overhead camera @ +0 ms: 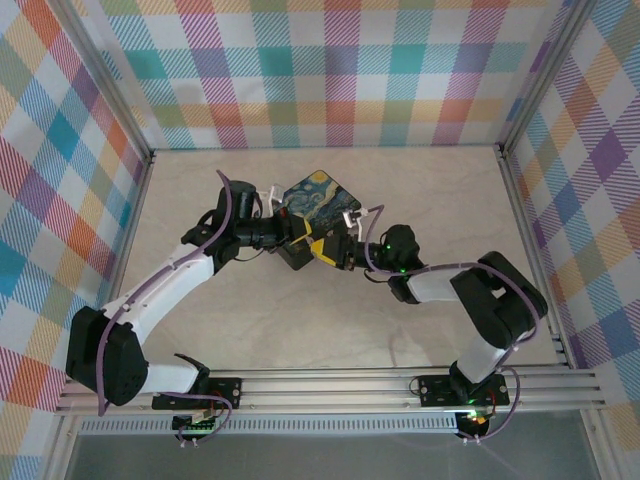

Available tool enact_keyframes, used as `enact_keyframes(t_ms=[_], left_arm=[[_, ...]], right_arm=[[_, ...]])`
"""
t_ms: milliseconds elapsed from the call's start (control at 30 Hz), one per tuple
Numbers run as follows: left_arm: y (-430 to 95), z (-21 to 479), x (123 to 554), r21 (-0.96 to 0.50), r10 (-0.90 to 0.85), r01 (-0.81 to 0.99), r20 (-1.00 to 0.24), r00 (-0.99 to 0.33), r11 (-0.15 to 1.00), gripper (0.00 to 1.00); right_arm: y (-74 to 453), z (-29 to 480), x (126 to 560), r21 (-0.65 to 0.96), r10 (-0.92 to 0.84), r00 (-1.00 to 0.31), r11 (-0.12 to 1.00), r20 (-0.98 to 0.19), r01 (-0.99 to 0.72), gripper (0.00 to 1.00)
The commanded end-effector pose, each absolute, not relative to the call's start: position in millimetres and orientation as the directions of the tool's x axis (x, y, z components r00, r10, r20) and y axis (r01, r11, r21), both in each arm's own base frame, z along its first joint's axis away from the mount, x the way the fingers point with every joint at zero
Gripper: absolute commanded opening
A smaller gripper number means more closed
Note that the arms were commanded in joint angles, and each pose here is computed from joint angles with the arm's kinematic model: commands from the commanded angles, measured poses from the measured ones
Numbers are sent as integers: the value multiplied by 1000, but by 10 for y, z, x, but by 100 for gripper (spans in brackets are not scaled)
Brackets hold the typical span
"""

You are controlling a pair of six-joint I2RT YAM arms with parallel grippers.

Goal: Unlock a padlock with a key

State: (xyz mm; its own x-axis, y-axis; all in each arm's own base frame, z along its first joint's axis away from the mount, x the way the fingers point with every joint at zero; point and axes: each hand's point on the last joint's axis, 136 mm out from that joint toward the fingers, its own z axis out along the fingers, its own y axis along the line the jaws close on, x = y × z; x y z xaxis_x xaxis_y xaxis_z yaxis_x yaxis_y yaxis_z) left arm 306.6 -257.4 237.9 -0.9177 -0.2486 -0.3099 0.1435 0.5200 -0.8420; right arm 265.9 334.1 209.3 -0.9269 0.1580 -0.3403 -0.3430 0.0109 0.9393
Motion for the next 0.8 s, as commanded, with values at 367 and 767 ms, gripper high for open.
enact_keyframes(t_ms=[367, 767], left_arm=[[-2536, 2488, 2956, -857, -246, 174, -325, -913, 486, 0], [-2544, 2476, 2957, -857, -241, 181, -329, -913, 483, 0]], right_arm=[[3445, 2341, 2692, 907, 150, -897, -11, -416, -422, 37], [3531, 2301, 2635, 911, 145, -903, -18, -405, -412, 23]])
